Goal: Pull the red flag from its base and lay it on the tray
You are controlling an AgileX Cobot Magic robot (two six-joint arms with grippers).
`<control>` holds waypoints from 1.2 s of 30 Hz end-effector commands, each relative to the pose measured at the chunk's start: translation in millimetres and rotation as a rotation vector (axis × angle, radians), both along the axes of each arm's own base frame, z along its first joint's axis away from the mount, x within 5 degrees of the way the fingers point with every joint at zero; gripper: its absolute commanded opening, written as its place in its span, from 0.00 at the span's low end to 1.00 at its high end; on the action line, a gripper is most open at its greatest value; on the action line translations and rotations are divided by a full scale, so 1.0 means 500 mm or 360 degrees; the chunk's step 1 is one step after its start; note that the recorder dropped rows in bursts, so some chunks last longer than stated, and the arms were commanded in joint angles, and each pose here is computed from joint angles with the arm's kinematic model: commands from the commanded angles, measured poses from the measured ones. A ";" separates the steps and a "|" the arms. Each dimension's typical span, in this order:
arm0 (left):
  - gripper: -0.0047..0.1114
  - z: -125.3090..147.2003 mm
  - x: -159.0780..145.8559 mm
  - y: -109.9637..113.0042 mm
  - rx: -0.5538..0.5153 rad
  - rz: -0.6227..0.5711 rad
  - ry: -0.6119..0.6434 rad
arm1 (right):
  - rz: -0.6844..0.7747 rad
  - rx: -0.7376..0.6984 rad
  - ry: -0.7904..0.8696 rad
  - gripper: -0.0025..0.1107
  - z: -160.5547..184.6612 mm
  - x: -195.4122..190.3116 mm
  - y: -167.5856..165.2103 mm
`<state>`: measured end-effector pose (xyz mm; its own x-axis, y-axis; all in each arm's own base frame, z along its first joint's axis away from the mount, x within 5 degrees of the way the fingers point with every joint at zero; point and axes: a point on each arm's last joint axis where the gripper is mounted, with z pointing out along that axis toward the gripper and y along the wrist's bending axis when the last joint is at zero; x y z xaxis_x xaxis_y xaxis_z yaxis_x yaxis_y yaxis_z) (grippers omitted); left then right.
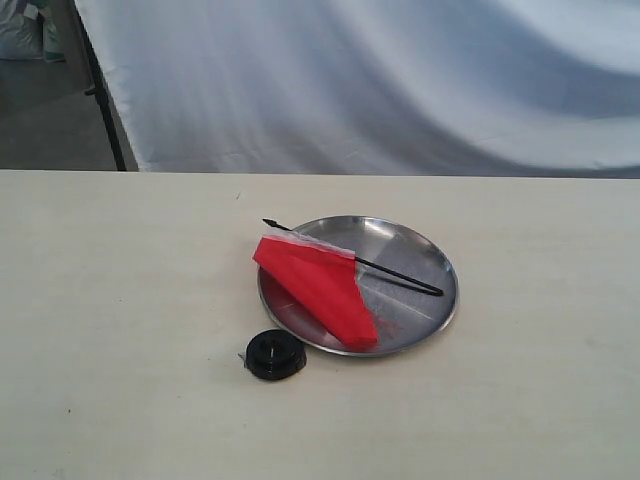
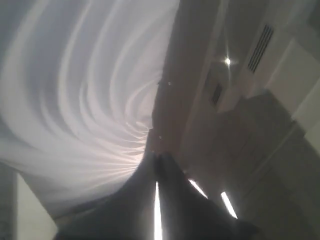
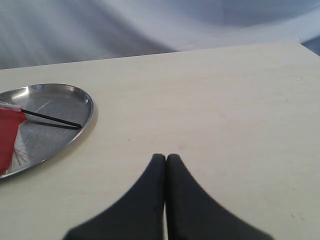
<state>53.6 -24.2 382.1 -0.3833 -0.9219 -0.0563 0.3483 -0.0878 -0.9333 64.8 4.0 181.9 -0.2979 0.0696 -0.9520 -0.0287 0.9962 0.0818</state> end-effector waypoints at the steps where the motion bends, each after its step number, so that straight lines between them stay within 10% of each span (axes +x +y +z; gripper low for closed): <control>1: 0.04 -0.021 0.008 0.004 -0.0473 -0.0125 0.0372 | -0.0005 0.0003 -0.0025 0.02 0.004 0.000 0.000; 10: 0.04 -0.074 0.015 0.005 -0.0537 -0.0049 0.0885 | -0.0005 0.0003 -0.0025 0.02 0.004 0.000 0.000; 19: 0.04 -0.091 0.015 0.009 -0.0371 0.0042 0.0968 | -0.0005 0.0003 -0.0025 0.02 0.004 0.000 0.000; 32: 0.04 -0.115 0.019 0.050 0.2260 0.0517 0.0279 | -0.0005 0.0003 -0.0025 0.02 0.004 0.000 0.000; 36: 0.04 -0.129 0.015 0.059 0.2741 0.0447 0.0233 | -0.0005 0.0003 -0.0025 0.02 0.004 0.000 0.000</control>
